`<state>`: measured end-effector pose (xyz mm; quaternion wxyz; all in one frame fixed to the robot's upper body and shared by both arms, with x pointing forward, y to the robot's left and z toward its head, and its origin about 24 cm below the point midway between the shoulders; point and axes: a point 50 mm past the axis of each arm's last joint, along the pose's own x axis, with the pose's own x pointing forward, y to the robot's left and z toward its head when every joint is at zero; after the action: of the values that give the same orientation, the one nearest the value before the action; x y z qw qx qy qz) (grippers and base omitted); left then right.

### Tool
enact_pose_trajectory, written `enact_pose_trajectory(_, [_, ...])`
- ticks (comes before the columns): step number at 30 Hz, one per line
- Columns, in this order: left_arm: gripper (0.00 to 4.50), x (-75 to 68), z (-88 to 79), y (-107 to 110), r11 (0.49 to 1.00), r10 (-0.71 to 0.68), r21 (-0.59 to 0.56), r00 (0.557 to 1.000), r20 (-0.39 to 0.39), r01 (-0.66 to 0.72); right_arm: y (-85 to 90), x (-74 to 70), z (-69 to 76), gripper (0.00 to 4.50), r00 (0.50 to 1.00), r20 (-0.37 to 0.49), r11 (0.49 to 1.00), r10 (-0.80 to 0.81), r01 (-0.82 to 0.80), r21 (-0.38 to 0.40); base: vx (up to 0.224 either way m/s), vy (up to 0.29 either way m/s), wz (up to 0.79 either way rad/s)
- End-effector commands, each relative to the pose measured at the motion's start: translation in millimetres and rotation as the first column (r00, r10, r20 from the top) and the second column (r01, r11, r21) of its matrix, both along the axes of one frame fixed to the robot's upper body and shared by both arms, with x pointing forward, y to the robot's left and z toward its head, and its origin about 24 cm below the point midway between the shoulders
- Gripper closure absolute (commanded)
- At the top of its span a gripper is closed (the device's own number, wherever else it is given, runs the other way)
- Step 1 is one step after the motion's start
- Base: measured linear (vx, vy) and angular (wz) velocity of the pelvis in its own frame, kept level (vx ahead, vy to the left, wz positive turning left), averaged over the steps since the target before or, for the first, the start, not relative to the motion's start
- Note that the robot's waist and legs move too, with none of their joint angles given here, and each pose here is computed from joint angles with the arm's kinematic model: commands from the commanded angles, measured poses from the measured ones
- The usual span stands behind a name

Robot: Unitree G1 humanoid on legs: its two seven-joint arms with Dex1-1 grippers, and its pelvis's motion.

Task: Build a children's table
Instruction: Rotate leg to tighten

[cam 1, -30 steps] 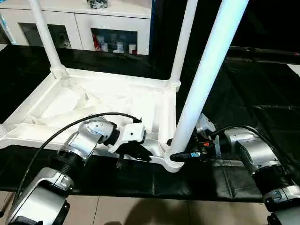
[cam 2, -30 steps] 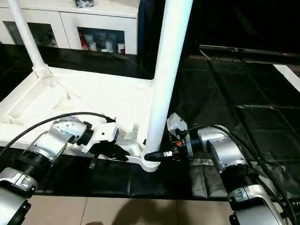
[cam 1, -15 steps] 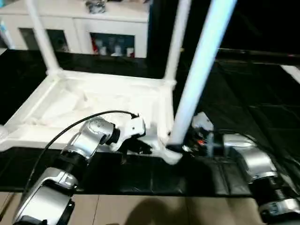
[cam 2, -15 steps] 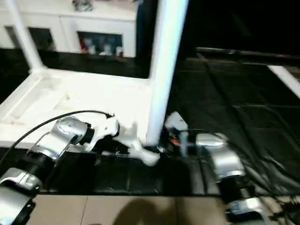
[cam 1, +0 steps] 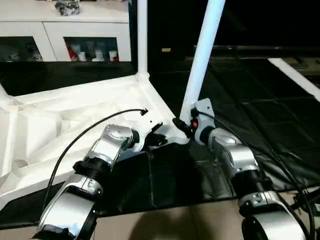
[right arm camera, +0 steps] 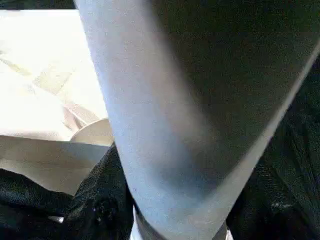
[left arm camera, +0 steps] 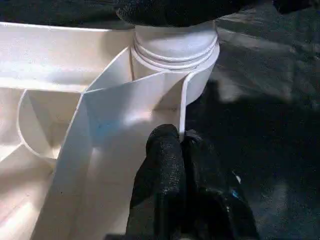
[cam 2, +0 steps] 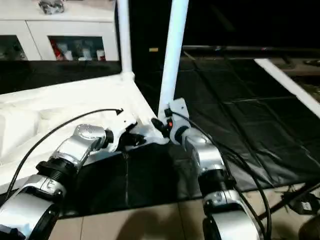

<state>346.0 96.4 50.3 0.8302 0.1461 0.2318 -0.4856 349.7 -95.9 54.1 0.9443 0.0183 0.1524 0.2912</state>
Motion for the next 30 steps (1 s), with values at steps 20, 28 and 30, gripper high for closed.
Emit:
enact_pose_trajectory(20, [4.50,-14.3,6.7,19,0.965,-0.260,0.014,0.965,0.023,0.260,-44.6,-46.0,-2.4,0.22,0.902,0.075,0.897,0.426,-0.432,0.093,0.009,-0.008,0.00])
enact_pose_trajectory(28, [4.50,-28.2,4.5,33,0.891,-0.446,0.068,0.894,-0.043,0.448,-79.5,-60.3,4.3,0.04,0.796,0.010,0.795,0.605,-0.604,0.053,0.000,0.000,0.00])
enact_pose_trajectory(30, [4.50,-30.3,4.4,34,0.871,-0.482,0.077,0.875,-0.054,0.485,-83.3,-63.7,7.2,0.04,0.756,-0.002,0.755,0.655,-0.654,0.046,0.000,0.000,0.00])
